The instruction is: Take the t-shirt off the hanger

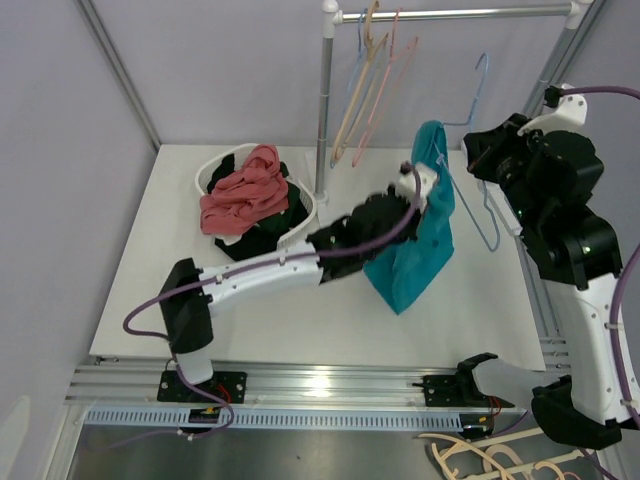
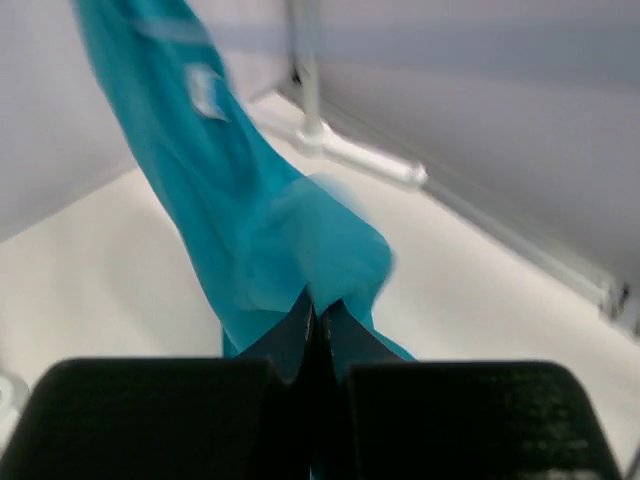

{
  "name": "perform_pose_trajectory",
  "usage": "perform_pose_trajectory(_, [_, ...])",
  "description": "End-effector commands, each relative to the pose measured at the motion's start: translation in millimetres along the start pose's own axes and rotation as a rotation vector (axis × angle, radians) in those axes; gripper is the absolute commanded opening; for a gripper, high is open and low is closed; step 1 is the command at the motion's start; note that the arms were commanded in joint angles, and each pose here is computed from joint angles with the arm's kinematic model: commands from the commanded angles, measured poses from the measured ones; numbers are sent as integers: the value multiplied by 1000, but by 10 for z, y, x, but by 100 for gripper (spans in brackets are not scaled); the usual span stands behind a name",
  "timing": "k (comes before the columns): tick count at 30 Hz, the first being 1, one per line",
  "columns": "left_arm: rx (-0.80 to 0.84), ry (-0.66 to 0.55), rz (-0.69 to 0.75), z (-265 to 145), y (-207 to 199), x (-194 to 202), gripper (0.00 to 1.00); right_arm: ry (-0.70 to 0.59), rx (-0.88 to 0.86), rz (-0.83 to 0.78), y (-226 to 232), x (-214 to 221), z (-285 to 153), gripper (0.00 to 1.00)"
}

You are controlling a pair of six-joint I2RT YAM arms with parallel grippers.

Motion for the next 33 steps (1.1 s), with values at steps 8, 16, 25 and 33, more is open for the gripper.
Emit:
perform_pose_trajectory(8, [169, 292, -199, 215, 256, -107, 1, -76, -94, -95, 125, -281, -199, 0])
perform_pose_trajectory(16, [247, 435, -170, -396, -42, 301, 1, -93, -131, -91, 171, -392, 475, 0])
perform_pose_trajectory(25, [74, 155, -155, -1320, 690, -383, 1, -148, -249, -142, 200, -506, 1079, 0])
perform_pose_trajectory(33, [-235, -97, -179, -1971, 1903, -1136, 1, -184, -248, -152, 205, -565, 1271, 0])
Point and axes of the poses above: each gripper's point midway between its finger pads, its own z axis out along the fingers, its own y axis along the line the jaws close on, x = y × z, the point moved 10 cm from there along -z, back along the fingers, and after that the axes turned 12 degrees about z, right-handed, at the moved point
